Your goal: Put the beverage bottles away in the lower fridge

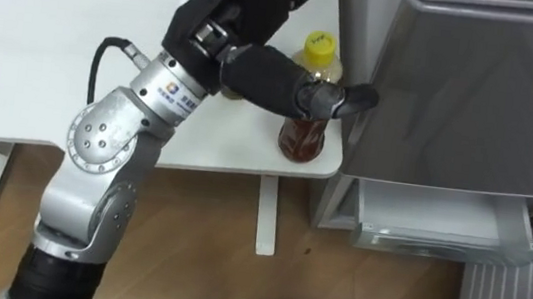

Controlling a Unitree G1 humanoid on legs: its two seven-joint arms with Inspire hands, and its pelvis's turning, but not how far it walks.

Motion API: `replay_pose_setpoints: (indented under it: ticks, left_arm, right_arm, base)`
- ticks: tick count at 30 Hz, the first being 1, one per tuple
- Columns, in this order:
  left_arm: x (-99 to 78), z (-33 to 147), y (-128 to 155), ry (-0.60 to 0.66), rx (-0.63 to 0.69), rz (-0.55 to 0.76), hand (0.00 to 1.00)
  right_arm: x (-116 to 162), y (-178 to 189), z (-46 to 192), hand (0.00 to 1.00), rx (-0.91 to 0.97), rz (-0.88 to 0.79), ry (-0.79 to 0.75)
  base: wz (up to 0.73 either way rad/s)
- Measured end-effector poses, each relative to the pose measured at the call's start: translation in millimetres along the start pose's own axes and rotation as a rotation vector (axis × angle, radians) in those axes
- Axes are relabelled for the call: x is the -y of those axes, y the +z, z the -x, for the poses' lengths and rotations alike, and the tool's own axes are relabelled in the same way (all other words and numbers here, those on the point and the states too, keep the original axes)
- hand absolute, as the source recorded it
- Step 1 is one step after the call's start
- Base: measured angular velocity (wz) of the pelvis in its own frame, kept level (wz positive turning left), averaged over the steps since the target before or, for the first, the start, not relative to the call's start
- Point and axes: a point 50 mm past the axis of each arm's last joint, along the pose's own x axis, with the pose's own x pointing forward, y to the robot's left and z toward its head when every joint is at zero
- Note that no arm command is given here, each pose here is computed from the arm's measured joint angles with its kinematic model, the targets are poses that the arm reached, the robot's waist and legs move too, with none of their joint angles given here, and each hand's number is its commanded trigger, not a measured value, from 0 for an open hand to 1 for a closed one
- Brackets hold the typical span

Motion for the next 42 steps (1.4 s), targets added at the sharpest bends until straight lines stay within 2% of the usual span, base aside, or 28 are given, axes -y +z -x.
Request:
replay_pose_setpoints:
  ticks: [7, 12, 31, 42]
  left_arm:
    - [1.4, 1.1, -1, -0.027, -0.007, 0.003, 0.0]
    - [2.2, 7.9, -11, -0.019, -0.061, 0.033, 0.0]
    - [0.6, 11.0, -13, 0.002, -0.074, 0.034, 0.0]
    - [-4.8, 22.6, -19, 0.021, -0.135, 0.021, 0.0]
  right_arm:
    - [0, 0, 0, 0.0, -0.001, 0.007, -0.002]
    - [-1, -1, 0, 0.0, -0.005, 0.007, 0.0]
    - [-2, -4, 0, 0.0, -0.017, 0.011, 0.003]
    - [-2, -5, 0, 0.0, -0.034, 0.023, 0.011]
  base:
    - [0.0]
    - [-0.02]
    - [-0.01]
    - [0.0]
